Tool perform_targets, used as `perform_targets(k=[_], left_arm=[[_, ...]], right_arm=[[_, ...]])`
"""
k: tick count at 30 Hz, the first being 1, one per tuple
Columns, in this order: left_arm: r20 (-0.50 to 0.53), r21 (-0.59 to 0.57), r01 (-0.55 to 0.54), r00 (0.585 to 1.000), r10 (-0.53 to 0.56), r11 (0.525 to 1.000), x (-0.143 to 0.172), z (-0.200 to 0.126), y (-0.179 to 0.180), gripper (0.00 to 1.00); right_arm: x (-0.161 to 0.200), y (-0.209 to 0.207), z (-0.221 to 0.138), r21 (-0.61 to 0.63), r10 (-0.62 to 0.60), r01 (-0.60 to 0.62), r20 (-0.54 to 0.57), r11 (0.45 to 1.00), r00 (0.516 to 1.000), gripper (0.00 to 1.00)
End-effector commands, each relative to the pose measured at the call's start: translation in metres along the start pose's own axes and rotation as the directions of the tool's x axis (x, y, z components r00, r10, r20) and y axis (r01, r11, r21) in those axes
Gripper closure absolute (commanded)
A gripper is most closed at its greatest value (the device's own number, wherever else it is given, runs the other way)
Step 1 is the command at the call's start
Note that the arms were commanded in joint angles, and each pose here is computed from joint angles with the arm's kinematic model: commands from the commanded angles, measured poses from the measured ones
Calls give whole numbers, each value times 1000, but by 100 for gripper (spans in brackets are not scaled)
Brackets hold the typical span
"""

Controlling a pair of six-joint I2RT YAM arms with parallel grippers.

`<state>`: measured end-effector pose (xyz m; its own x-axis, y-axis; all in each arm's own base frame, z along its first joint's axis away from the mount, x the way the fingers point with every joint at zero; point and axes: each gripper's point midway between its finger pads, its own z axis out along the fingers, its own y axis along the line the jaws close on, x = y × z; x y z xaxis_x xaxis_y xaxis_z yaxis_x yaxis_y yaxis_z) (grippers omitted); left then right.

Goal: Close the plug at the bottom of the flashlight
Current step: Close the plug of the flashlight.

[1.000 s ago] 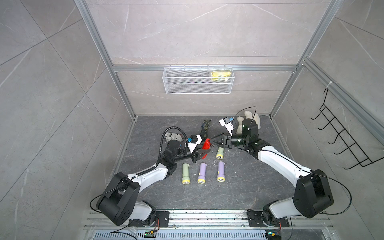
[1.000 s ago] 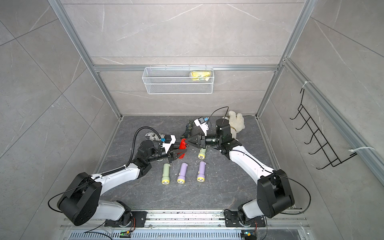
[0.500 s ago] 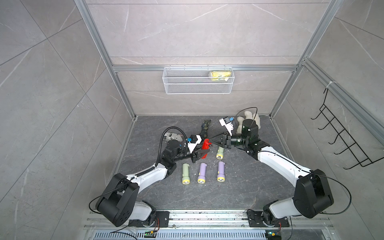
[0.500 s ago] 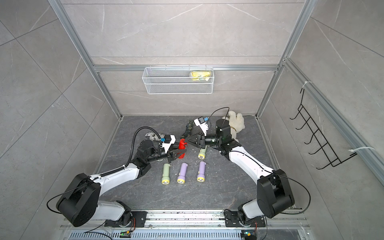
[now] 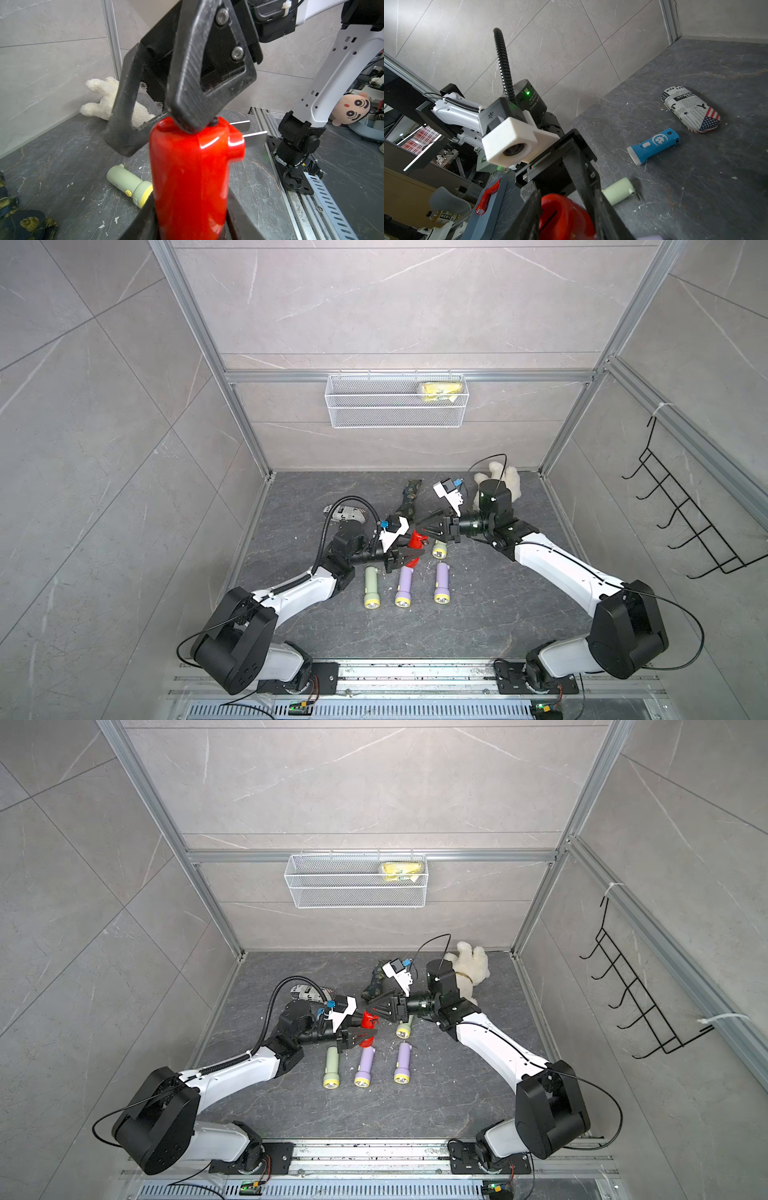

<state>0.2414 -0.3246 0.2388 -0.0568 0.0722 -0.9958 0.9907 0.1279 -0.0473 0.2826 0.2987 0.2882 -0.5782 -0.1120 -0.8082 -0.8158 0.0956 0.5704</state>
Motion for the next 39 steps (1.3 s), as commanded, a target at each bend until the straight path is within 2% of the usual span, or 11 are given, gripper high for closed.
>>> perform_targets(k=[1, 12, 17, 29, 39], left_arm=[[169, 18, -213, 964, 207, 977, -72, -6, -15, 100], [108, -31, -264, 958, 265, 964, -61, -11, -17, 100], [81, -25, -266, 960, 267, 964, -56, -10, -16, 100], [108, -24, -264, 958, 265, 964, -66, -10, -17, 100], [120, -15, -263, 957, 263, 965, -71, -11, -19, 100]], right_arm=[[11, 20, -2, -33, 8, -9, -40, 999, 999, 53], [10, 41, -14, -118, 24, -29, -47, 993, 999, 39], [4, 44, -13, -143, 14, -19, -32, 990, 999, 37], [6, 28, -4, -138, 44, -49, -32, 989, 998, 60], [18, 25, 8, -133, 43, -50, -58, 990, 997, 68]])
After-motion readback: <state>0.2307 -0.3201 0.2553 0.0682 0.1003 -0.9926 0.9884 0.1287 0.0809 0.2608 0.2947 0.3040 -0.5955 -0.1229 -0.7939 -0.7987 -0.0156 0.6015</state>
